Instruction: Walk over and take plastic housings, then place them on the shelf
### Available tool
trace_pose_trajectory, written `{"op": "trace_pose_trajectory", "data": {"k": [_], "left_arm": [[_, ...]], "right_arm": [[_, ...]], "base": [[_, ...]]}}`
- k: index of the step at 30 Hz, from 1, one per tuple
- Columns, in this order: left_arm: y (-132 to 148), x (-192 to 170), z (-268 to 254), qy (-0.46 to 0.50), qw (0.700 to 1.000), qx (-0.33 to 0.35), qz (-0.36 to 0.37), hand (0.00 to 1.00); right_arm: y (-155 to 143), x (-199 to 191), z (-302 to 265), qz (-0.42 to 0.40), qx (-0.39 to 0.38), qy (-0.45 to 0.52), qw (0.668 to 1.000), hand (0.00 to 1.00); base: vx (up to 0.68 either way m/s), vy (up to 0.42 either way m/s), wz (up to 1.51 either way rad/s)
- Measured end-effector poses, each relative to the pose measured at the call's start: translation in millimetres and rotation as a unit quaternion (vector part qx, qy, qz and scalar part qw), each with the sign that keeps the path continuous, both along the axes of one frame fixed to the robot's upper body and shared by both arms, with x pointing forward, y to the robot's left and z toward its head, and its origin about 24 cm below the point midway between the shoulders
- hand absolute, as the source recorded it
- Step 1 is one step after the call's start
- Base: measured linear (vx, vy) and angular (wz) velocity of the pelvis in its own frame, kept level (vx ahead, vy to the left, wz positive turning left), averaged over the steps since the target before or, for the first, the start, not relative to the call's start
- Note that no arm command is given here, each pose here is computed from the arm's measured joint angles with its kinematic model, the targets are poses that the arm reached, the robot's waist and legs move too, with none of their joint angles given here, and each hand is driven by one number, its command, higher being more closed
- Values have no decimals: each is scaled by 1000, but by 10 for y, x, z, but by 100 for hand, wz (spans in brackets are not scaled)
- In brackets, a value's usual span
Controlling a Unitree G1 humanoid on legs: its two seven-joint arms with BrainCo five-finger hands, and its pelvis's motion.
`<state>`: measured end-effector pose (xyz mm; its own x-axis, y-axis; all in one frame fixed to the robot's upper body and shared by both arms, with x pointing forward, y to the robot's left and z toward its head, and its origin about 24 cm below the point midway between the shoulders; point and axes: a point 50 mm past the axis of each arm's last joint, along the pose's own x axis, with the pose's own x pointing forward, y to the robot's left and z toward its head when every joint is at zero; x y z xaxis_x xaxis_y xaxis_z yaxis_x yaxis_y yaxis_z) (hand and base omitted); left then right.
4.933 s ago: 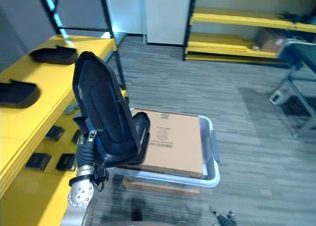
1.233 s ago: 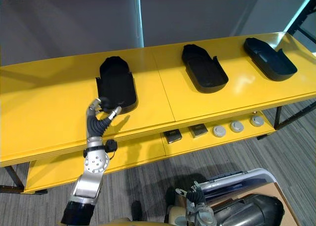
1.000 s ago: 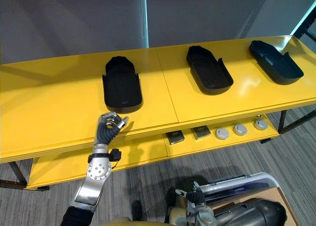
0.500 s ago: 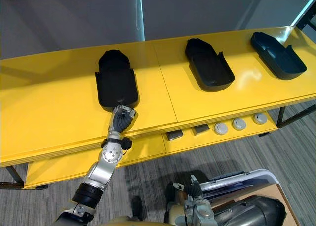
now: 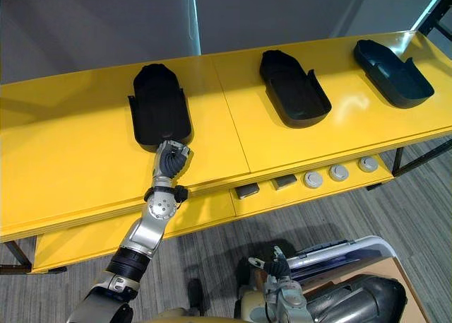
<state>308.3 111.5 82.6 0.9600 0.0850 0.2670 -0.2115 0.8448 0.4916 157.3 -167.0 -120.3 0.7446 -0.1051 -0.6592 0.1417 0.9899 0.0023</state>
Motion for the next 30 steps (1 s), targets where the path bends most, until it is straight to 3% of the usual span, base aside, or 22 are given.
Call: {"op": "trace_pose_trajectory", "data": {"k": [4,7,10,12,13,15,20,23,25,26,30], "left_arm": [[12,-198,484,-114,992,-52,-18,100],[202,-457,840,-215,970,-109,-14,100],[752,-739,987,-287,944,-146,74,100],[1268,-978,915,-314,915,-150,203,100],[1391,-1043,878,-315,907,-150,236,100],[1784,-1316,552,-272,881,-159,353,100],[2170,-1995,-431,-65,831,-196,517,100],[2108,-2285,-1140,127,803,-215,541,100],[1863,-2333,-1539,238,798,-241,498,100],[1778,-2335,-1627,263,798,-249,482,0],[1157,-2258,-2073,400,793,-287,359,0]], "right_arm": [[-3,-20,-14,-1,0,4,1000,0],[-37,-66,-36,-5,-3,13,1000,0],[-95,-111,-79,-9,-8,28,1000,0],[-149,-133,-82,-12,-15,32,999,0],[-159,-135,-82,-14,-15,32,999,0],[-208,-124,-72,-31,-20,29,999,0],[-158,-4,35,-28,-19,-6,999,0],[-1,131,136,1,-9,-39,999,0],[79,144,159,13,-1,-46,999,0],[96,139,160,16,0,-47,999,0],[93,93,127,11,0,-37,999,0]], "base": [[13,20,10],[37,18,21],[22,9,55],[35,-3,58],[30,4,50],[38,8,48],[56,18,33],[-22,24,-10],[-46,3,-15],[4,-10,-16],[41,-21,-21]]}}
